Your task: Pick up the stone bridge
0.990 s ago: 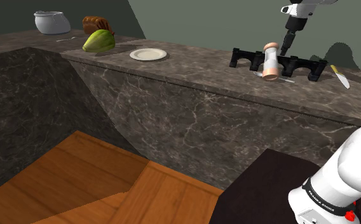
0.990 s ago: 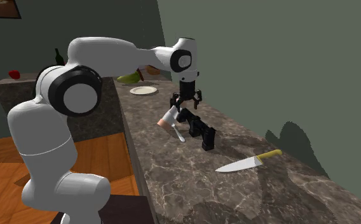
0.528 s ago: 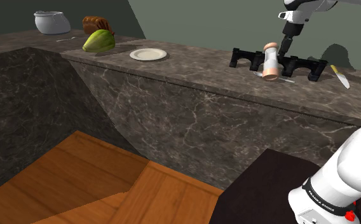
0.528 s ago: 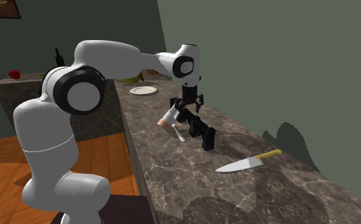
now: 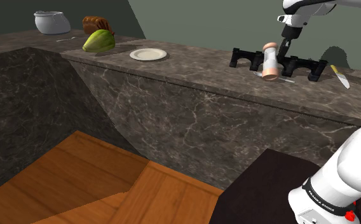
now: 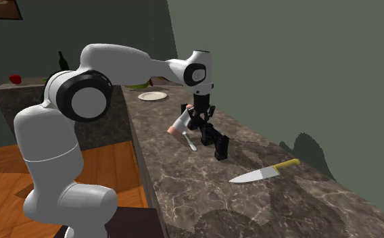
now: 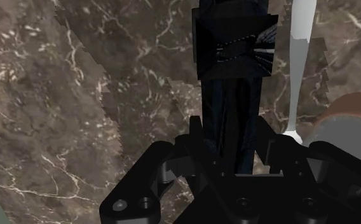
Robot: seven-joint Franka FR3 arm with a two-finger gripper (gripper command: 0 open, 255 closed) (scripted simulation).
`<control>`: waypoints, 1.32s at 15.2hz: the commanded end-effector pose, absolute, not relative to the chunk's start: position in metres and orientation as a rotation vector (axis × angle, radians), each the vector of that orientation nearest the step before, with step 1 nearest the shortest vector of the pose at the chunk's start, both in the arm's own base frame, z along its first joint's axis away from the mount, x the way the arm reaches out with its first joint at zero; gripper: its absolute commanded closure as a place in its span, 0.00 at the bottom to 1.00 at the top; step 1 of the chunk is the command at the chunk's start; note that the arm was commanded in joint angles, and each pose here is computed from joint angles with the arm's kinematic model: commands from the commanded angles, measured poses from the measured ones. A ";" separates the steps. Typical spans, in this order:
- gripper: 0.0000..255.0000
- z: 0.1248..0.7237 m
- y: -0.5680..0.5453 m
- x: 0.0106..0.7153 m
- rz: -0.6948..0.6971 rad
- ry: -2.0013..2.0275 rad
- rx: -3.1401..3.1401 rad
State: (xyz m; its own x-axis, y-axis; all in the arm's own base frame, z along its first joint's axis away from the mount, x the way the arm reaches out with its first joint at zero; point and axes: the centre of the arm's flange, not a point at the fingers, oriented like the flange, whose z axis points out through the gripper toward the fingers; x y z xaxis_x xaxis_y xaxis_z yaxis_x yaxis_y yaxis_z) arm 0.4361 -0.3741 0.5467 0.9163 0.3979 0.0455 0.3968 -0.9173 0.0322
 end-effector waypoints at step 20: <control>1.00 0.625 -0.374 0.436 0.078 0.633 3.054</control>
State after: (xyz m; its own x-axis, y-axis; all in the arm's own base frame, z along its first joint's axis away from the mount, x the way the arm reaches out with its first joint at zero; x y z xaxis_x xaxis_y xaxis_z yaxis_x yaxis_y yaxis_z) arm 0.4364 -0.3743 0.6184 0.9166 0.3974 0.0436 0.3964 -0.9176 0.0298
